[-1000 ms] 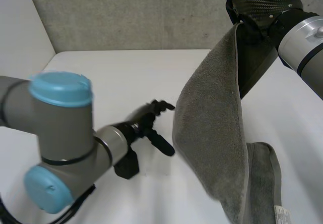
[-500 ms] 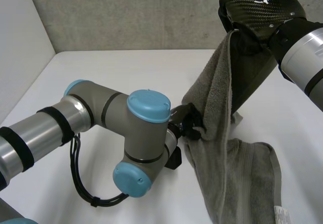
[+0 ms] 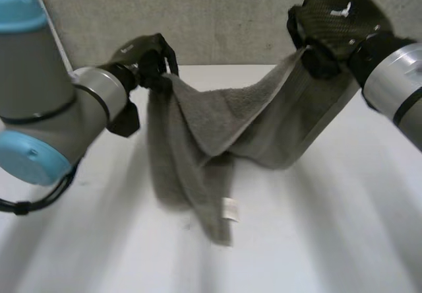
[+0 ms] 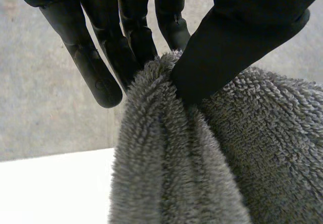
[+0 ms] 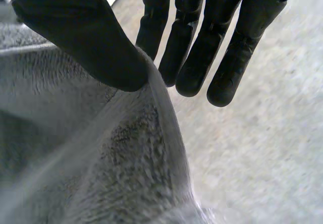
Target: Fold the laundry
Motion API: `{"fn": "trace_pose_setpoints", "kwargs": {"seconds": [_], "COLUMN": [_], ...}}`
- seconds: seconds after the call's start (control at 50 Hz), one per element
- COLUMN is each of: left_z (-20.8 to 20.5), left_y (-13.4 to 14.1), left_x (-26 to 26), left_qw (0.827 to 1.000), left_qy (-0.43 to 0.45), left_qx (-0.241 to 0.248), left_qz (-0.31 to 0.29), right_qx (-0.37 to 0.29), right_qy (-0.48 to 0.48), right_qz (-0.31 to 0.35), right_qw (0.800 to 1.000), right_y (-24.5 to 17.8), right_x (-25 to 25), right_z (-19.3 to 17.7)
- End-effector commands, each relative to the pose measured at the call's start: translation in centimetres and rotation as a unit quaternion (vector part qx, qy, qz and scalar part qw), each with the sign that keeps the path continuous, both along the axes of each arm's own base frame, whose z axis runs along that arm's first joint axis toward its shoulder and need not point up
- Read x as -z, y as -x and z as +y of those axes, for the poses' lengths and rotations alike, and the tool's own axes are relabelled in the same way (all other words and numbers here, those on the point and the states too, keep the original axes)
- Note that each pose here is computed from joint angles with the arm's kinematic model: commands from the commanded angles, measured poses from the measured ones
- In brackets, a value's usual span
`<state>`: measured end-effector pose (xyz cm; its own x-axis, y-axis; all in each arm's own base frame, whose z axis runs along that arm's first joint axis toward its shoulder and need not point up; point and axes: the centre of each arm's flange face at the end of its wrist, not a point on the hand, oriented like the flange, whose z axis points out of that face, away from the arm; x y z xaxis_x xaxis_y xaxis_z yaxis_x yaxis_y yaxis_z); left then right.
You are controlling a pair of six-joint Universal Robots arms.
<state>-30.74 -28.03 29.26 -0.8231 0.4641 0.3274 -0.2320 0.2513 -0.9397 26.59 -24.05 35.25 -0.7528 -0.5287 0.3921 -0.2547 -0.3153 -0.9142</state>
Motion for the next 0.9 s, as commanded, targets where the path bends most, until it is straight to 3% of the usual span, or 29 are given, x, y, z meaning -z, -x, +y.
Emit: {"fn": "trace_pose_setpoints", "kwargs": {"seconds": [0.02, 0.1, 0.24, 0.38, 0.5, 0.6, 0.7, 0.9], "left_z": [-3.4, -6.3, -7.3, -3.7, 0.6, 3.3, 5.6, 8.6], "left_y": [0.6, 1.0, 1.3, 1.9, 0.3, -2.0, -4.7, -4.0], "left_x": [1.9, 5.8, 8.1, 7.1, 4.7, 5.1, 8.0, 12.5], "left_qw": [0.996, 0.99, 0.987, 0.985, 0.984, 0.982, 0.977, 0.964], "left_qy": [0.025, 0.028, 0.017, 0.005, 0.001, -0.027, -0.108, -0.179], "left_qx": [0.028, 0.025, 0.023, 0.05, 0.052, 0.013, -0.069, -0.06], "left_qz": [-0.082, -0.139, -0.158, -0.163, -0.169, -0.186, -0.169, -0.188], "right_qx": [-0.001, -0.003, 0.027, 0.059, 0.063, 0.065, 0.069, 0.069], "right_qy": [-0.101, -0.143, -0.142, -0.116, -0.093, -0.083, -0.082, -0.088], "right_qz": [0.009, 0.022, 0.008, 0.005, 0.0, 0.014, 0.024, 0.028], "right_qw": [0.995, 0.989, 0.99, 0.991, 0.994, 0.994, 0.994, 0.993], "right_y": [-1.3, -2.1, -2.2, -1.7, -1.6, -1.6, -1.3, -1.2], "right_x": [6.2, 9.4, 11.1, 11.1, 11.0, 11.3, 11.8, 12.2], "right_z": [-2.9, -3.8, -5.5, -6.4, -6.9, -7.0, -7.4, -7.2]}}
